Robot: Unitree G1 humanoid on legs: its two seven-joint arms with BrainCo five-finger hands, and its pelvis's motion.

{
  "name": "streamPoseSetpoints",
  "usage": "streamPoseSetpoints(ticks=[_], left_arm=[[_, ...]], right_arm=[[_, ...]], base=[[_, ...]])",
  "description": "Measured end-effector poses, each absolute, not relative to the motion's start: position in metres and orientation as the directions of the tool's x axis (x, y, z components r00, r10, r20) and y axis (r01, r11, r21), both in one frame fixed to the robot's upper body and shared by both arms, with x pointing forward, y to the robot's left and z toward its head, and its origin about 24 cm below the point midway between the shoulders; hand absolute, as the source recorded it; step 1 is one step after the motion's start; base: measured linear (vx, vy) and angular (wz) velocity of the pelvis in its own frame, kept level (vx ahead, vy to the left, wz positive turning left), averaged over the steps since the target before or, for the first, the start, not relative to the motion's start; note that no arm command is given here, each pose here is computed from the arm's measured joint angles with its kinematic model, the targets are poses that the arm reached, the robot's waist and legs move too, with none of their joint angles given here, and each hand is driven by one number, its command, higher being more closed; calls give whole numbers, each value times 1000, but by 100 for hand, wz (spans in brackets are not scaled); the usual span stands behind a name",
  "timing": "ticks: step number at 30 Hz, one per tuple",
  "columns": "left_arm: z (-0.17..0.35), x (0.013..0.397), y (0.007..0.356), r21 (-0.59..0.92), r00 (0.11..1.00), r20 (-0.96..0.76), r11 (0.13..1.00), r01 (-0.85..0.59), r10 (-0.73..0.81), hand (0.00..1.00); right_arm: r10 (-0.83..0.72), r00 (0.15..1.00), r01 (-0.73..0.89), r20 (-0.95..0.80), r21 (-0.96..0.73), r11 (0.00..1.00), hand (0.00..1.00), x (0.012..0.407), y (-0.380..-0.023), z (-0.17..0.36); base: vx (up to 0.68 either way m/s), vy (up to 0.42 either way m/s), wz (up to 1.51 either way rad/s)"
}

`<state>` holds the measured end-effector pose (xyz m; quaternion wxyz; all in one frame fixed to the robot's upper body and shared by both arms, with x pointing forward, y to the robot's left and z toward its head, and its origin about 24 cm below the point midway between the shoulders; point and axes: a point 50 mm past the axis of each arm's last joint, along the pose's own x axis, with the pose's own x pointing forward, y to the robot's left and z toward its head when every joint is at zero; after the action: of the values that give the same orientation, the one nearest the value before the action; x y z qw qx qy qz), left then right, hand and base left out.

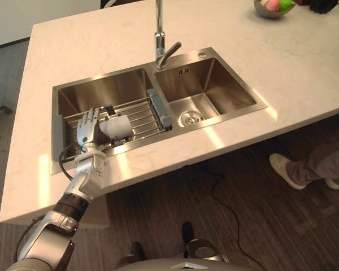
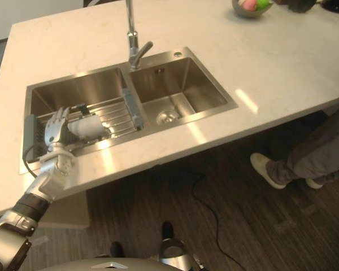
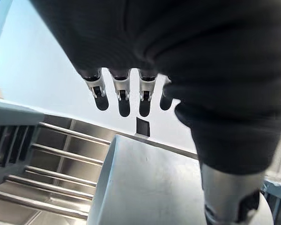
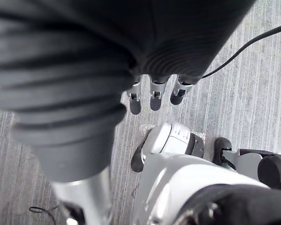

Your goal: Walk over to the sink, pick up the cup, carry it to the dishwasher, place the cup inside the dishwasher, then close the dishwasher door

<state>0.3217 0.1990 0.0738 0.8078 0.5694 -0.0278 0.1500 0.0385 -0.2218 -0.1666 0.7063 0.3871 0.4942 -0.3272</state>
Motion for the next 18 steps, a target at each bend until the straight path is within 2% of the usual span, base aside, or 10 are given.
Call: streamPoseSetpoints(ticks=[5, 8, 10, 18], left_arm=[[75, 323, 194, 929, 969, 183, 292, -226, 168, 0], [74, 322, 187, 946, 975, 186, 247, -212, 125, 0], [74, 321, 181, 961, 975, 208, 171, -219, 79, 0], [72, 321, 182, 970, 974, 196, 122, -209, 117, 0]], right_arm=[[-82, 319, 834, -944, 238, 498, 0, 42, -223, -166], [-82, 338, 824, -938, 253, 506, 0, 45, -223, -165], [-73, 343, 808, -936, 255, 531, 0, 49, -222, -165], [-69, 300, 824, -952, 222, 522, 0, 44, -223, -166]], base=[[38, 10, 2], [30, 18, 6], [0, 0, 0], [0, 0, 0]])
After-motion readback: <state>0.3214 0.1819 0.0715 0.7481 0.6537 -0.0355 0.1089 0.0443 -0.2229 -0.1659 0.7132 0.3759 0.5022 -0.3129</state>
